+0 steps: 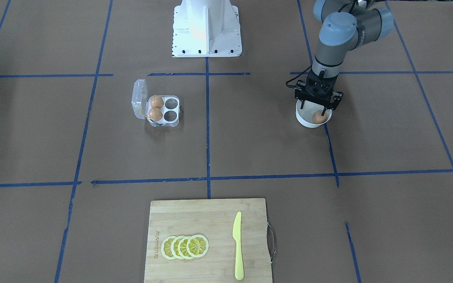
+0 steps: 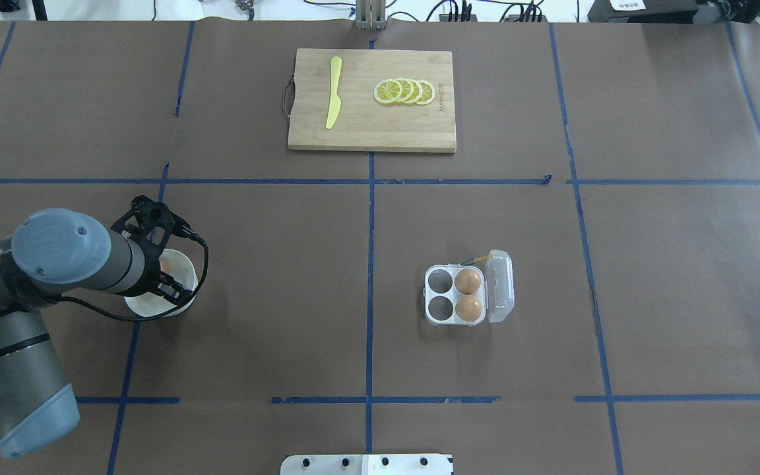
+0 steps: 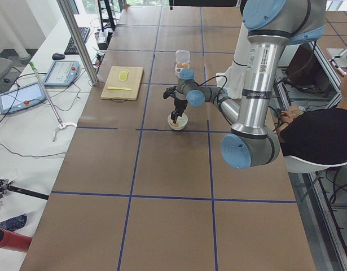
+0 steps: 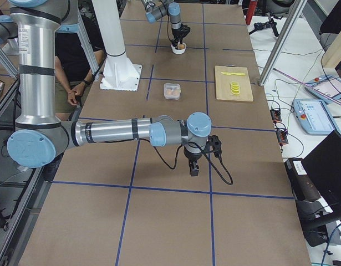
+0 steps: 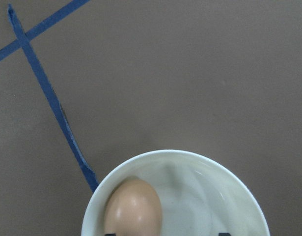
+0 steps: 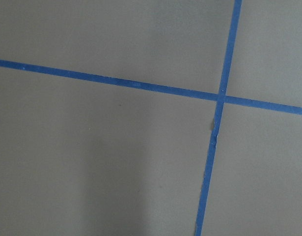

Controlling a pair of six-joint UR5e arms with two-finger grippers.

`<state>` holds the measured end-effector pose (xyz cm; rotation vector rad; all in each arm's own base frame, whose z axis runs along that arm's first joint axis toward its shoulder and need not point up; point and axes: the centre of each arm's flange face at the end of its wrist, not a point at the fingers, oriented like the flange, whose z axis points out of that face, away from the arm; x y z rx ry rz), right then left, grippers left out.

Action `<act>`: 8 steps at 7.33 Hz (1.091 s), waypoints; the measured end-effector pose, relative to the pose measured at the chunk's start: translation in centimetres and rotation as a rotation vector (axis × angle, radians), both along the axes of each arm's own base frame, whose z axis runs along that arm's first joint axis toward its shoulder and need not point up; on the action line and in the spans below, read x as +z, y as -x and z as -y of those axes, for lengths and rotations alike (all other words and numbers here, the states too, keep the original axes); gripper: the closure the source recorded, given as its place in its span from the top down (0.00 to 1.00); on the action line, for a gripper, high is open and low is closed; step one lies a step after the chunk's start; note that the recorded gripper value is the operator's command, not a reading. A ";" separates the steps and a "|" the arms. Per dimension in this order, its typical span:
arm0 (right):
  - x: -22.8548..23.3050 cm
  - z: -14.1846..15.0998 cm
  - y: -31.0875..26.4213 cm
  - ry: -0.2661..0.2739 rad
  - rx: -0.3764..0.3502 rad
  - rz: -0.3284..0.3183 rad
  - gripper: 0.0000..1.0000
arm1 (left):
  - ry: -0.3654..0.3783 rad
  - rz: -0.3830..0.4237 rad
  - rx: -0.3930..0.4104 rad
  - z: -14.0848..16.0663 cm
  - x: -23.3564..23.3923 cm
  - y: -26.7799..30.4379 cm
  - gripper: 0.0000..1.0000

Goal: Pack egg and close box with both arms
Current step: 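Lower the left gripper into the bowl and close it on the egg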

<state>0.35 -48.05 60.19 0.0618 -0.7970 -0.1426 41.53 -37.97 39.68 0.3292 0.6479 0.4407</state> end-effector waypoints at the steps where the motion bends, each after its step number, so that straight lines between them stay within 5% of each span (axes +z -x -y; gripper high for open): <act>1: 0.1 0.0 0.0 0.001 0.000 0.000 1.00 | -0.001 0.002 0.002 0.1 0.0 -0.2 0.72; 8: 0.0 0.0 0.0 0.000 0.000 0.001 1.00 | -0.021 0.035 0.011 0.6 1.3 -0.2 0.72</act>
